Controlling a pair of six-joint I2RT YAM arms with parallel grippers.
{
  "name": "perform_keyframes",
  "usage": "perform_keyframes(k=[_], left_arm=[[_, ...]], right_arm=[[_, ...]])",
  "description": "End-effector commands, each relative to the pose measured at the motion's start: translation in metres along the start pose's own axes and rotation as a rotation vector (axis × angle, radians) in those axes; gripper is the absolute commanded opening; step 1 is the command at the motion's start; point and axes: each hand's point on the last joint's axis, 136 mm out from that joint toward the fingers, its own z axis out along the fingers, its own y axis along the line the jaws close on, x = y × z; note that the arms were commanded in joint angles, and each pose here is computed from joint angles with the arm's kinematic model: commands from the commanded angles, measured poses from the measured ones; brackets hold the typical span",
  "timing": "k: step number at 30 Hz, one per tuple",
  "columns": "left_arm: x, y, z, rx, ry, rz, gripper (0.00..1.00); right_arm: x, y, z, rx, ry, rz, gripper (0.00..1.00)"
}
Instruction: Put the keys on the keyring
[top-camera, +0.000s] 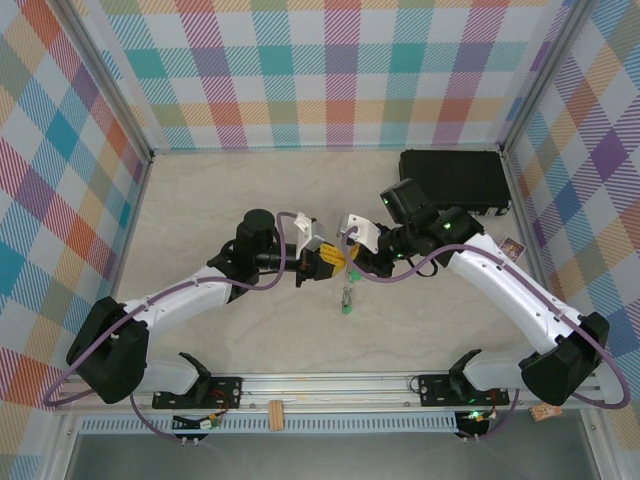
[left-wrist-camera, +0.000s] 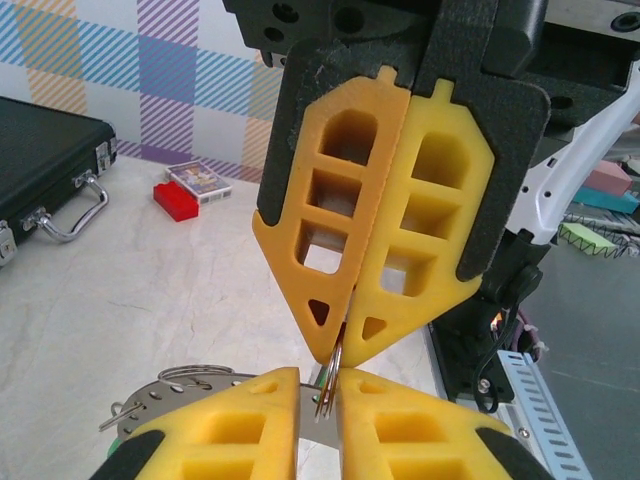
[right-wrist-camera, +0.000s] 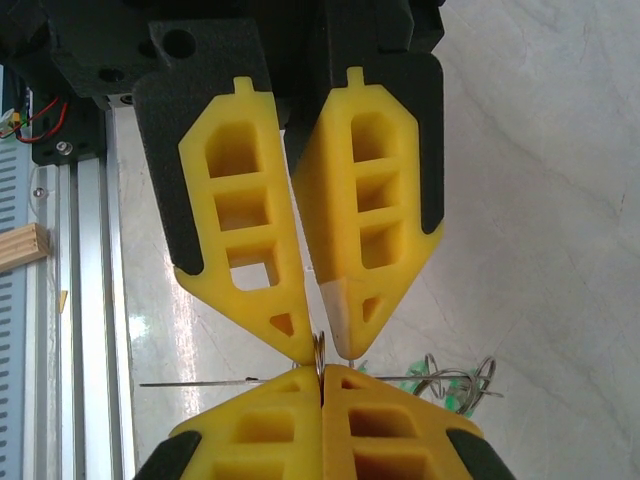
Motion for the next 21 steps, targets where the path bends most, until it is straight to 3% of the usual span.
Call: perform_keyframes(k=[1, 4, 8, 12, 13, 17, 21], left_arm=[[-0.012, -0.006, 0.005, 0.040, -0.015, 0.044, 0.16], [-0.012, -0.007, 0.006, 0.044, -0.015, 0.047, 0.15], [-0.013, -0.007, 0.006, 0.042, -0.014, 0.050, 0.00], [-0.012, -0.007, 0.005, 0.038, -0.014, 0.057, 0.00], [-0.013, -0.007, 0.004, 0.032, -0.017, 0.063, 0.00], [-0.018, -0.008, 0.001, 0.012, -0.046, 0.086, 0.00], [-0.028, -0.010, -0.002, 0.004, -0.096, 0.098, 0.00]], right_arm=[[-0.022, 0.009, -0.009, -0.032, -0.066, -0.043, 0.00], [-0.022, 0.010, -0.009, -0.036, -0.070, -0.041, 0.00], [-0.021, 0.011, -0.009, -0.037, -0.073, -0.037, 0.00], [-0.022, 0.010, -0.011, -0.015, -0.084, -0.038, 0.00], [-0.022, 0.008, -0.013, 0.000, -0.091, -0.038, 0.02], [-0.022, 0.001, -0.023, 0.089, -0.110, -0.019, 0.28], [-0.020, -0.009, -0.038, 0.205, -0.138, 0.022, 0.29]])
